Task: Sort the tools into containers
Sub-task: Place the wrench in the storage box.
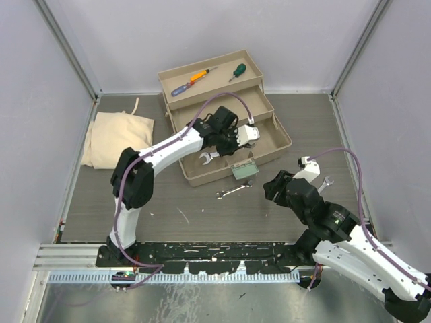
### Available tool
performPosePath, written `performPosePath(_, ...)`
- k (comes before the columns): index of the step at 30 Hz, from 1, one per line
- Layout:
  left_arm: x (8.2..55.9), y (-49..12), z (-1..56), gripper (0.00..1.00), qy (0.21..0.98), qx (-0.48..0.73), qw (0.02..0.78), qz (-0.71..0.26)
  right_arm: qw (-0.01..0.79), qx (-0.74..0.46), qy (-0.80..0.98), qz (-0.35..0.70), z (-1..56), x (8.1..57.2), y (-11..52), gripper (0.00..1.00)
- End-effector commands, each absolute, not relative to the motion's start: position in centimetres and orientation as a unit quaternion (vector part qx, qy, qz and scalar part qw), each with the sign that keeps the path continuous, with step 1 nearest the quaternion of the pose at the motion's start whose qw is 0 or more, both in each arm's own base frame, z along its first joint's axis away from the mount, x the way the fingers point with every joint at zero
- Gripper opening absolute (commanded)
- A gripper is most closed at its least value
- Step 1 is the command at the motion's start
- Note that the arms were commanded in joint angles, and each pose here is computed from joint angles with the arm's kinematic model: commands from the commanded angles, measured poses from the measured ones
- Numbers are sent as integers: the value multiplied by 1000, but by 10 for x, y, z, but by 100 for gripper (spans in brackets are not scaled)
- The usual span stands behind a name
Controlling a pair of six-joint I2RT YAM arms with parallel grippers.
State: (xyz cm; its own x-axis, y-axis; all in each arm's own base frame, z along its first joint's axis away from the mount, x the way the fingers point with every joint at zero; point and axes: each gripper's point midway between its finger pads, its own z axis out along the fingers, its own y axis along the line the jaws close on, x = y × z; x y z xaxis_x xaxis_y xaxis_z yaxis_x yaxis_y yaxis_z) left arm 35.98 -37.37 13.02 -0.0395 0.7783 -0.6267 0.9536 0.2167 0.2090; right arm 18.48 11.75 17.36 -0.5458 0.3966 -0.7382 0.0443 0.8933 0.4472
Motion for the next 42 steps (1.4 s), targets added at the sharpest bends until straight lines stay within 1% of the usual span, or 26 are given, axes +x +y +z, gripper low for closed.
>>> performPosePath(1,378,-390,144,0,690,618,351,-137,471,145,847,197,182,191,117,60)
performPosePath(7,392,-391,111,0,711,610,330,-120,472,146,847,194,181,190,115,60)
performPosePath(9,395,-392,101,3,717,608,319,-119,470,146,849,190,179,189,114,60)
performPosePath(12,397,-392,88,10,723,609,305,-118,468,146,851,186,176,188,113,60)
performPosePath(17,398,-394,87,30,727,601,309,-123,457,149,859,176,165,187,112,60)
performPosePath(19,398,-396,91,34,725,600,313,-128,454,152,860,175,162,187,112,60)
performPosePath(21,398,-396,95,36,723,599,317,-129,454,154,860,175,162,187,112,61)
performPosePath(29,406,-397,134,45,719,581,355,-140,460,160,861,151,161,191,106,61)
performPosePath(35,412,-398,191,48,713,543,413,-163,460,157,867,111,164,199,103,62)
performPosePath(42,407,-393,251,51,714,487,468,-186,469,161,865,73,172,212,101,66)
